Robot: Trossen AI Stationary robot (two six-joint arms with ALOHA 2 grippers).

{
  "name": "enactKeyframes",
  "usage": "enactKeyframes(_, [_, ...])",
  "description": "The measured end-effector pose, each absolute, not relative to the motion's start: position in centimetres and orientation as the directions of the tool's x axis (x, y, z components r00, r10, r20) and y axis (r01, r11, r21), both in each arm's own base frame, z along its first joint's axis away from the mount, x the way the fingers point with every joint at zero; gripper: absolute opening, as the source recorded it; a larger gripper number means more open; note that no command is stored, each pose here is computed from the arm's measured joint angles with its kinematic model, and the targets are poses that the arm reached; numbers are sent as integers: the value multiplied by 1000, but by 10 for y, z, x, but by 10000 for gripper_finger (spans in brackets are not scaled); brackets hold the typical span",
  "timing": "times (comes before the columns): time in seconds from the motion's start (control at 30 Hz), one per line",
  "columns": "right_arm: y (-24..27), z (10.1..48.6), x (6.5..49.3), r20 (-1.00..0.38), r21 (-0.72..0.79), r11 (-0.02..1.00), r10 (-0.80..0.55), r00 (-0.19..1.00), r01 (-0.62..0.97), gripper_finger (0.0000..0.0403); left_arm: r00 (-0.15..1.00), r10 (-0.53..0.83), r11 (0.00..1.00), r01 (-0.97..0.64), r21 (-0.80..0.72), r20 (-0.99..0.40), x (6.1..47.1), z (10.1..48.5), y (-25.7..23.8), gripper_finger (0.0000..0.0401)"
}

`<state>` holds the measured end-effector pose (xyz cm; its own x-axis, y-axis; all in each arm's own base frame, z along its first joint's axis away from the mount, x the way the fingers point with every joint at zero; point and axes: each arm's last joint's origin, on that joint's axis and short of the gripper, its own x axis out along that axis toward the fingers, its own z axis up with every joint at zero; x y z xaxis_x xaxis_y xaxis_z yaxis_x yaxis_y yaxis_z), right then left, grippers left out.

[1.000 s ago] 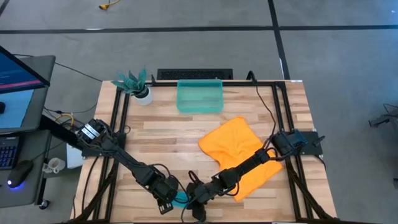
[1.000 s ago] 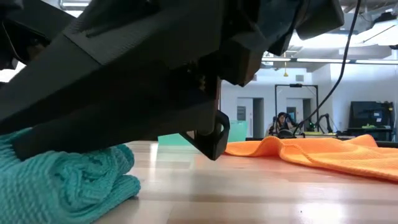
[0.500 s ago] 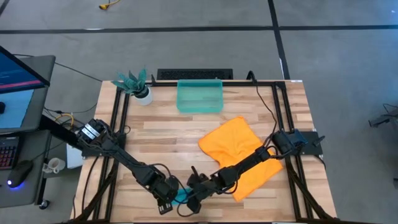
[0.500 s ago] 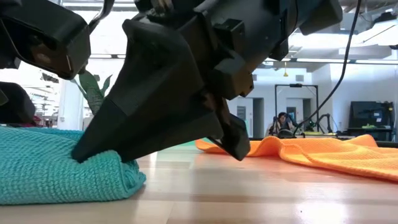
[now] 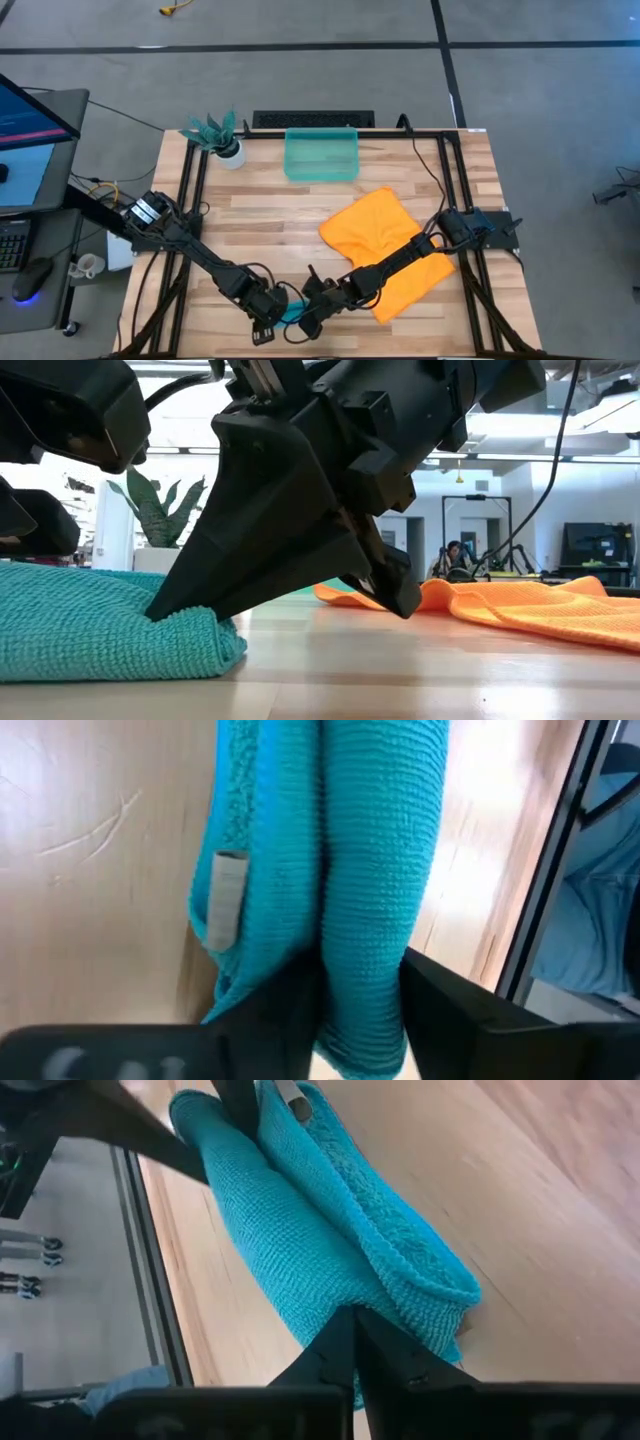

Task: Roll microfiber towels into tight, uniform cylinder then place into a basket
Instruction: Roll the blue microfiber cloth

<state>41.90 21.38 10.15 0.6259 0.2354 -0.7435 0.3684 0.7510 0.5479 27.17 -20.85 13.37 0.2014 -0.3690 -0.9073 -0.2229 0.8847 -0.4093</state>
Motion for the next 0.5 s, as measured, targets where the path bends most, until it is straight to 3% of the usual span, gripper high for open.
enactKeyframes(0.2, [212, 100, 419, -745, 541, 752, 222, 629, 376, 30, 173, -401, 884, -184, -430, -900, 272, 134, -207, 161])
enactKeyframes(0.5, [209, 100, 420, -748, 536, 748, 205, 631, 391, 29, 258, -316, 916, -168, -365, -913, 254, 168, -204, 156])
